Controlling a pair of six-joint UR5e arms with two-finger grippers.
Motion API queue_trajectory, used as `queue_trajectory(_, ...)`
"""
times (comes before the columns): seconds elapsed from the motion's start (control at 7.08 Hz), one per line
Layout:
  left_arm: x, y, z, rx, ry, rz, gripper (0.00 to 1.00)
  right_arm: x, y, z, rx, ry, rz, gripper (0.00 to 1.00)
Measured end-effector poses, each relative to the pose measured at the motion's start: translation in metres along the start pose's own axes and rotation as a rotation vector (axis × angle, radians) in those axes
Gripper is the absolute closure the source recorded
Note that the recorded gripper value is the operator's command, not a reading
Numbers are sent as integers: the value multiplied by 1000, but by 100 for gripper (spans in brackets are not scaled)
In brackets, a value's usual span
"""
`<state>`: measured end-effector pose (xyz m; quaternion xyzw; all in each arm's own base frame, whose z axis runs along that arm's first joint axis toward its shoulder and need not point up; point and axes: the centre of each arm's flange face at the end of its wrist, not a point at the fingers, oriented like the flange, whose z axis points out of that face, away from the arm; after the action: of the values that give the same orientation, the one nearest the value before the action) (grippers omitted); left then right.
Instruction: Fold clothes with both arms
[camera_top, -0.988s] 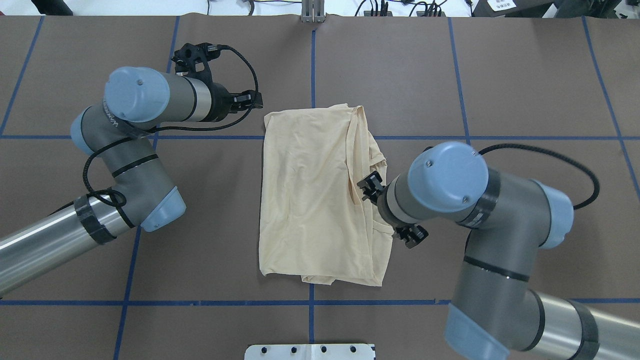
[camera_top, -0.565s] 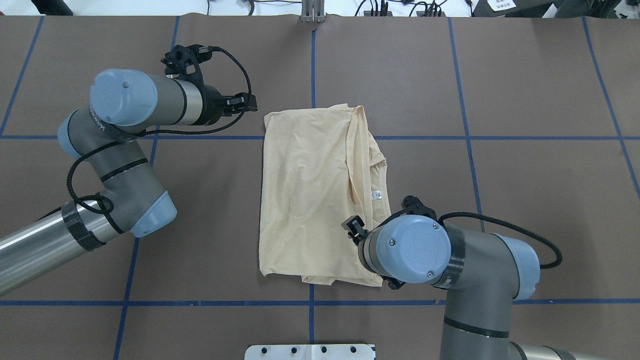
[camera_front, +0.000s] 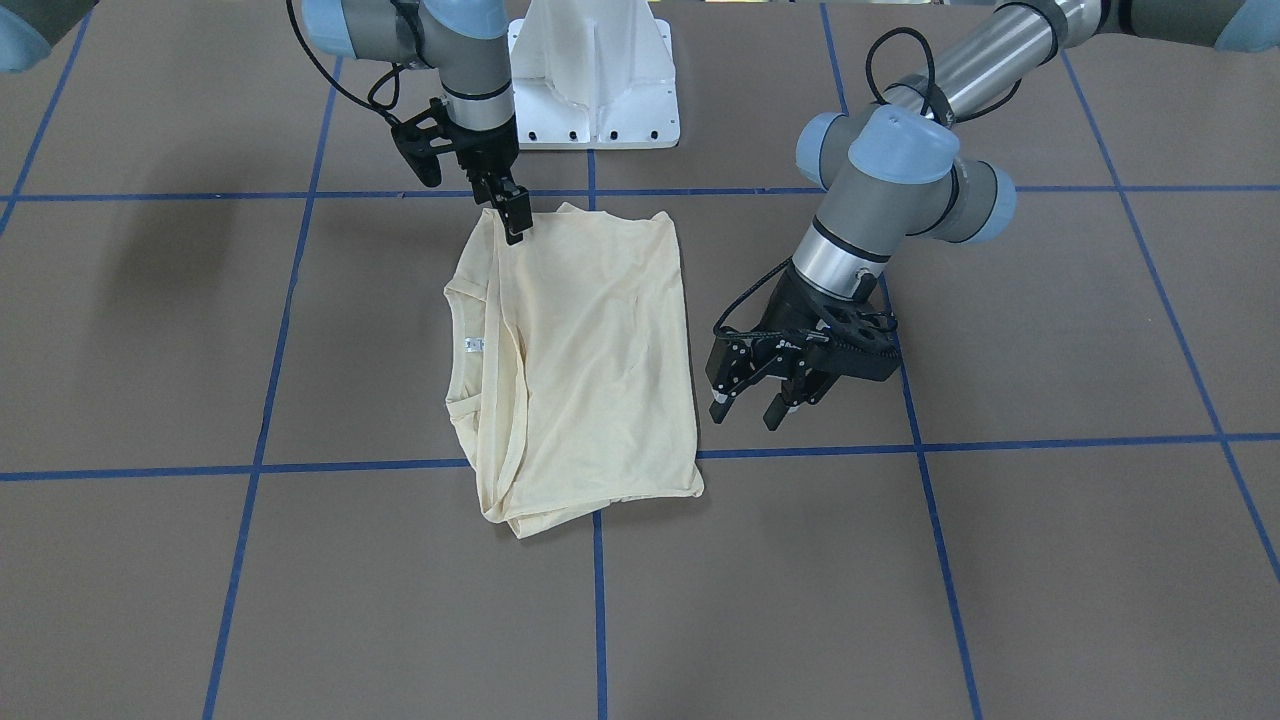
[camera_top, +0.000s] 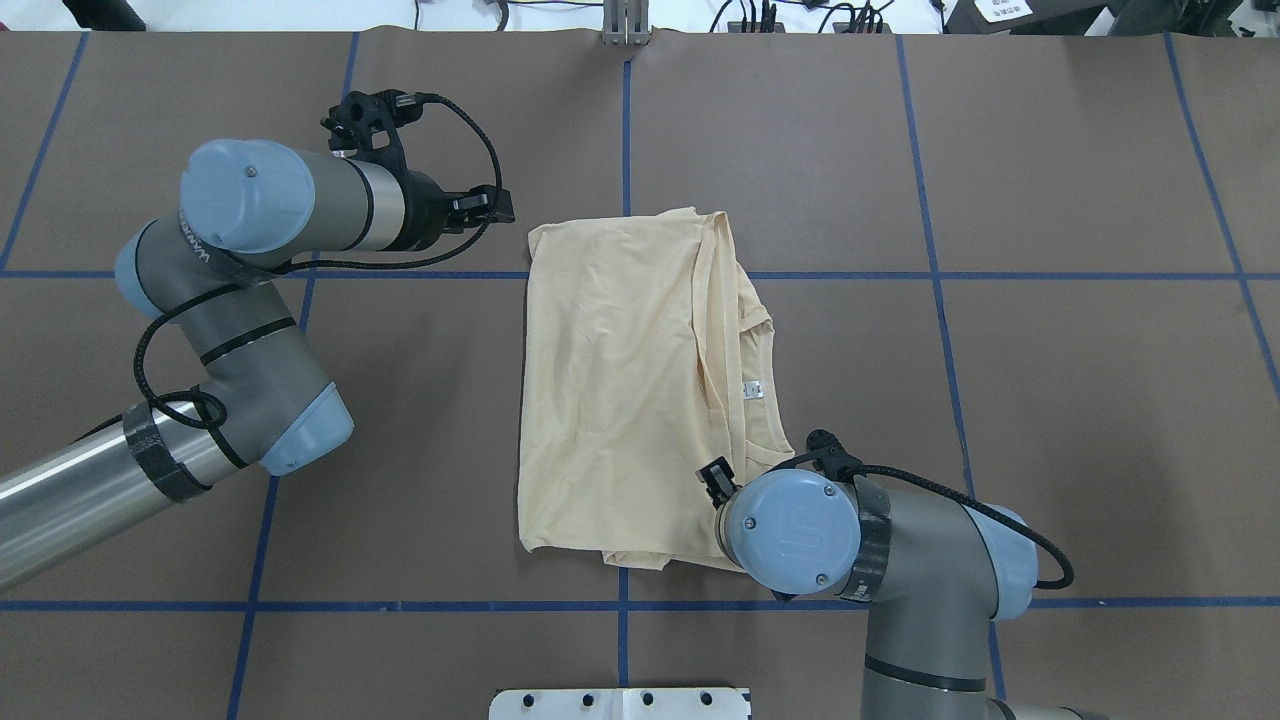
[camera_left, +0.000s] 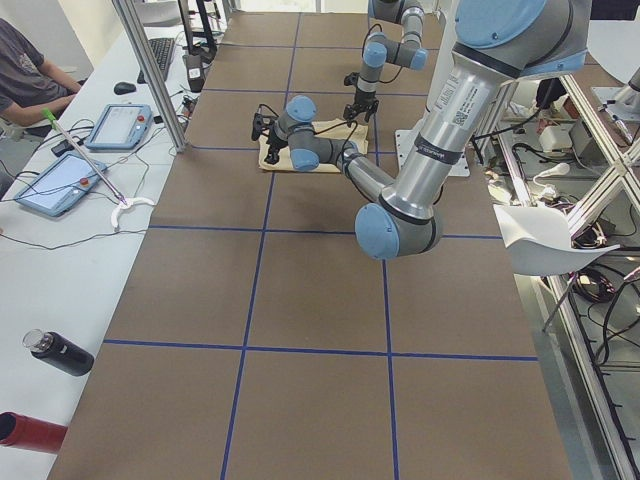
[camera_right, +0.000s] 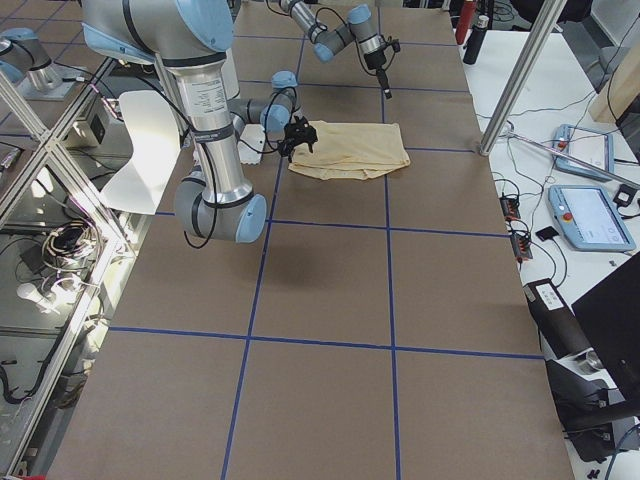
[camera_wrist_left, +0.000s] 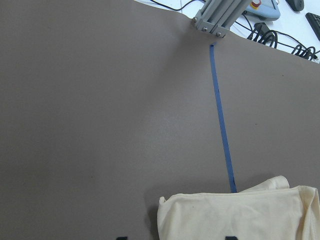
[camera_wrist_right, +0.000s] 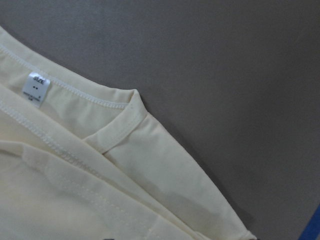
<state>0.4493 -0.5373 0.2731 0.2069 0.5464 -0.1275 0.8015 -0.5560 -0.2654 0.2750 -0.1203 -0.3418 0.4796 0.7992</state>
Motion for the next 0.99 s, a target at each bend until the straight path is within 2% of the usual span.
queue_trajectory(0.56,-1,1,1,0,-4,-4,29,12,7,9,1,23,-11,27)
queue_trajectory(0.71,-1,1,2,0,-4,-4,29,14,7,10,2,26,-12,49)
queue_trajectory(0.85,-1,1,2,0,-4,-4,29,14,7,11,3,27,-13,81)
queue_trajectory(0.99,-1,1,2,1,-4,-4,29,14,7,11,4,27,-12,100)
